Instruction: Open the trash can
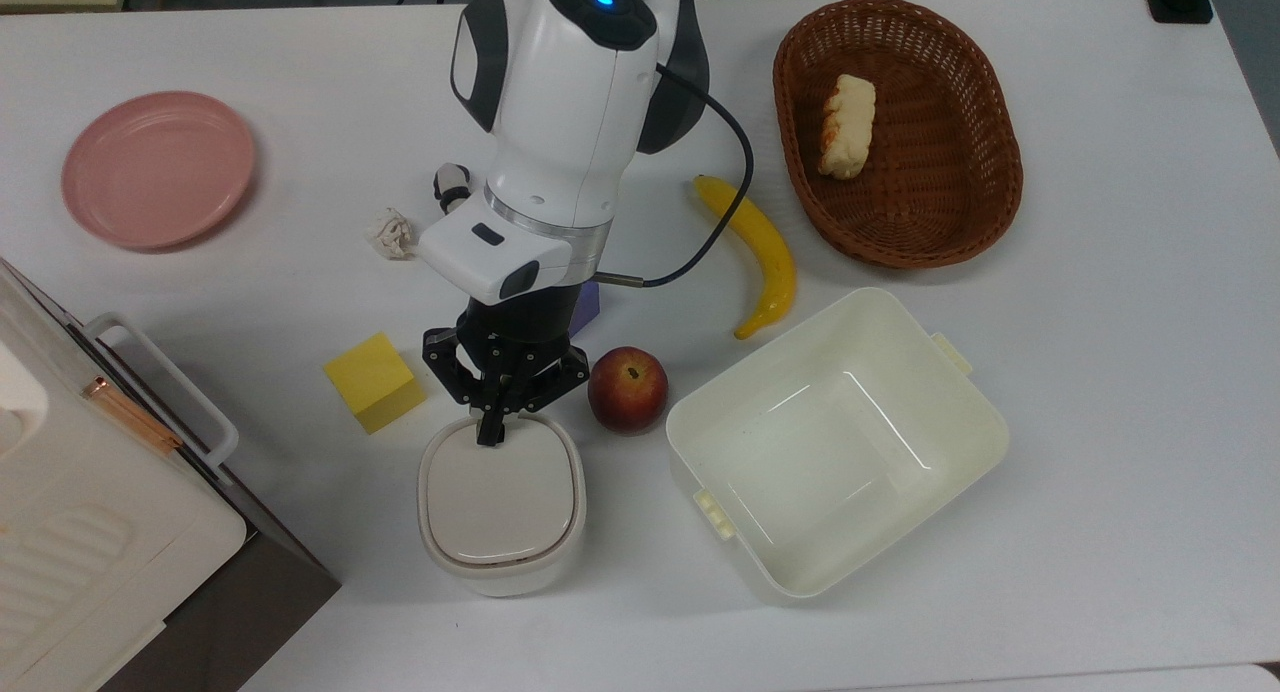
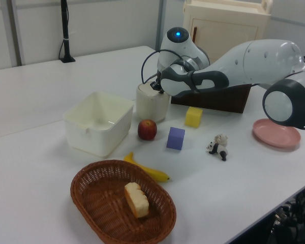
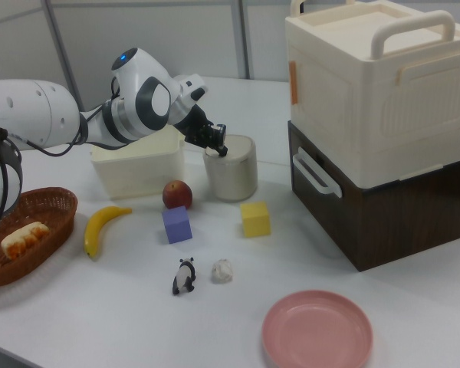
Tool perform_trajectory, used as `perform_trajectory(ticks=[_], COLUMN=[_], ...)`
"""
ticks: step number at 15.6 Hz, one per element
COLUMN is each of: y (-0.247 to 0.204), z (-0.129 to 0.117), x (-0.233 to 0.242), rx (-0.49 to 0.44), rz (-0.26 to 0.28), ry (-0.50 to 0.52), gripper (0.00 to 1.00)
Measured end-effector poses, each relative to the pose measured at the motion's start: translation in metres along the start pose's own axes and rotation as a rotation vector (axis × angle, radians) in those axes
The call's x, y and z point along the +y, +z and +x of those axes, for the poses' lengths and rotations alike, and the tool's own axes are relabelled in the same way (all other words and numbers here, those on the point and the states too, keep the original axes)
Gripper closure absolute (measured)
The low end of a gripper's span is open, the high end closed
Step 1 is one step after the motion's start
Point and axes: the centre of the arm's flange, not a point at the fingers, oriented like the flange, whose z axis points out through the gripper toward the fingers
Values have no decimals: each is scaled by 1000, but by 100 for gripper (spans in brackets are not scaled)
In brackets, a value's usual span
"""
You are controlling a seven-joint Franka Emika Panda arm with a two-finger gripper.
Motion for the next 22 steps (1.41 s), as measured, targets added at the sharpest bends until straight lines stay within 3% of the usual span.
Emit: perform_trajectory(ticks=[6, 10, 17, 22], y=[1, -2, -86, -139], z=[0, 1, 30, 19], x=[-4, -1, 37, 50], rx=[4, 7, 91, -71], rz=[-23, -14, 119, 186], ry=[-36, -6, 210, 279], gripper=[98, 99, 99, 98])
